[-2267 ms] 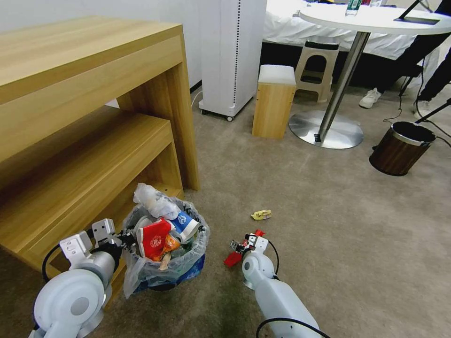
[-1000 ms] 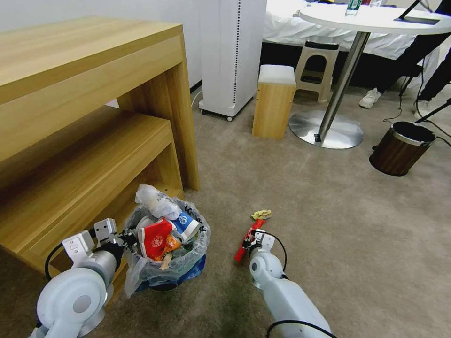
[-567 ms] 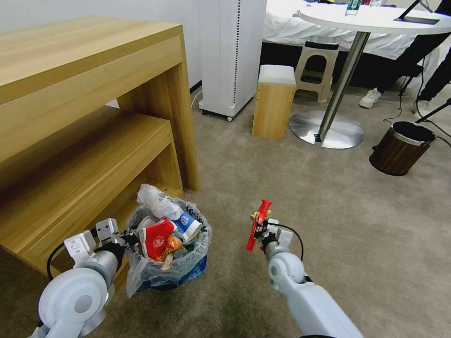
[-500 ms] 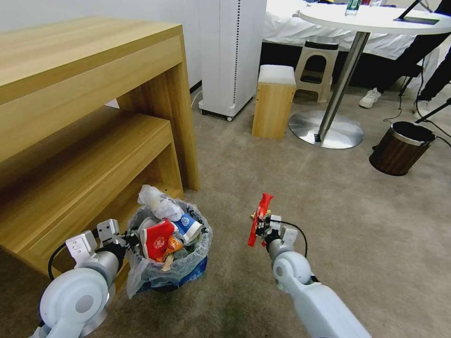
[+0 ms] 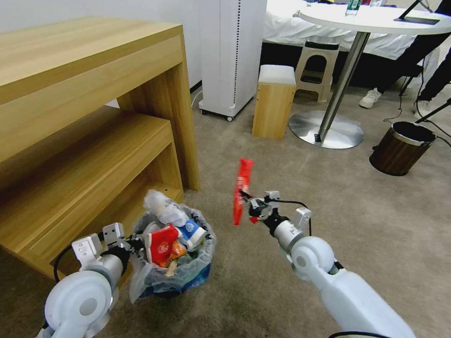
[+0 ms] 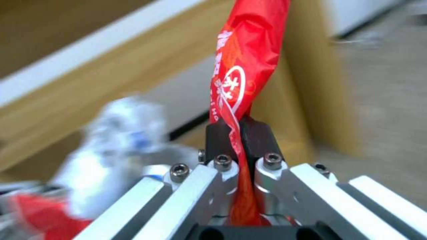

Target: Pick up the trash bin and place the garbage on the floor into it.

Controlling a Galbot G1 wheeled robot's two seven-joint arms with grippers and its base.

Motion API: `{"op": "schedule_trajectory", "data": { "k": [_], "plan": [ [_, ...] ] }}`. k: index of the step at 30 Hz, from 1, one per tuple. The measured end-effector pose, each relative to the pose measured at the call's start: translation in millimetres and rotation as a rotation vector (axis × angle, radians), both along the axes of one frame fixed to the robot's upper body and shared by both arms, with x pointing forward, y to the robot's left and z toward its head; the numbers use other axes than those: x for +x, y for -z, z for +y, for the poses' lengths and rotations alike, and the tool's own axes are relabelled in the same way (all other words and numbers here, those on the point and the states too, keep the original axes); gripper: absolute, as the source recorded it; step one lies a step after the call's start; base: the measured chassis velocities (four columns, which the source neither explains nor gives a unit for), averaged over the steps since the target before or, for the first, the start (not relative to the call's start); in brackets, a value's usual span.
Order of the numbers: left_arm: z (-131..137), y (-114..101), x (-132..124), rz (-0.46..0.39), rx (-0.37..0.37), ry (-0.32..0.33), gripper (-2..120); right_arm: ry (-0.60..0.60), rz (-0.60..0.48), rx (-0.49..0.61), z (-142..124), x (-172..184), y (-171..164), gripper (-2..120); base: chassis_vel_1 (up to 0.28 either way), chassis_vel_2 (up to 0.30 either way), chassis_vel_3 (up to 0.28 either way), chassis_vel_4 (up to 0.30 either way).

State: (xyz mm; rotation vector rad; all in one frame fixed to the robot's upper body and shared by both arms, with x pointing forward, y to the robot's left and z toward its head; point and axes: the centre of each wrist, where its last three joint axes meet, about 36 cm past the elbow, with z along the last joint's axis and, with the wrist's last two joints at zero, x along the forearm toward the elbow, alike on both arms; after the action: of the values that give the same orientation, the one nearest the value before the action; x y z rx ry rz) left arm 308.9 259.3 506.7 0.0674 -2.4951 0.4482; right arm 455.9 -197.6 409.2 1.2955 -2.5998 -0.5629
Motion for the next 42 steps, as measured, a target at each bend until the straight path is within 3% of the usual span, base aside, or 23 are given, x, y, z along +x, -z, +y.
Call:
{"op": "schedule_trajectory", "data": {
  "k": [6,9,20,33,39,42],
  "plan": [
    [-5,-2,-2,-0.003,-0.008,0.018,2,-0.204,-0.045,0.041,8,17,-2,0,0.0,0.0,0.0,0.0],
    [-5,-2,-1,-0.006,-0.006,0.02,2,-0.373,-0.08,0.079,18,25,-6,0,0.0,0.0,0.0,0.0],
    [-2,3,5,0.002,0.001,0.011,2,-0.541,-0.083,0.033,19,26,-15,0,0.0,0.0,0.0,0.0],
    [-4,4,5,0.003,0.0,0.014,2,-0.569,-0.059,-0.012,23,22,-1,0,0.0,0.0,0.0,0.0],
    [-5,4,3,0.002,0.0,0.017,2,-0.51,-0.042,0.009,36,21,8,0,0.0,0.0,0.0,0.0],
    [-4,3,2,0.0,0.001,0.016,2,-0.481,-0.034,0.027,47,20,11,7,0.0,0.0,0.0,0.0]
  ]
}}
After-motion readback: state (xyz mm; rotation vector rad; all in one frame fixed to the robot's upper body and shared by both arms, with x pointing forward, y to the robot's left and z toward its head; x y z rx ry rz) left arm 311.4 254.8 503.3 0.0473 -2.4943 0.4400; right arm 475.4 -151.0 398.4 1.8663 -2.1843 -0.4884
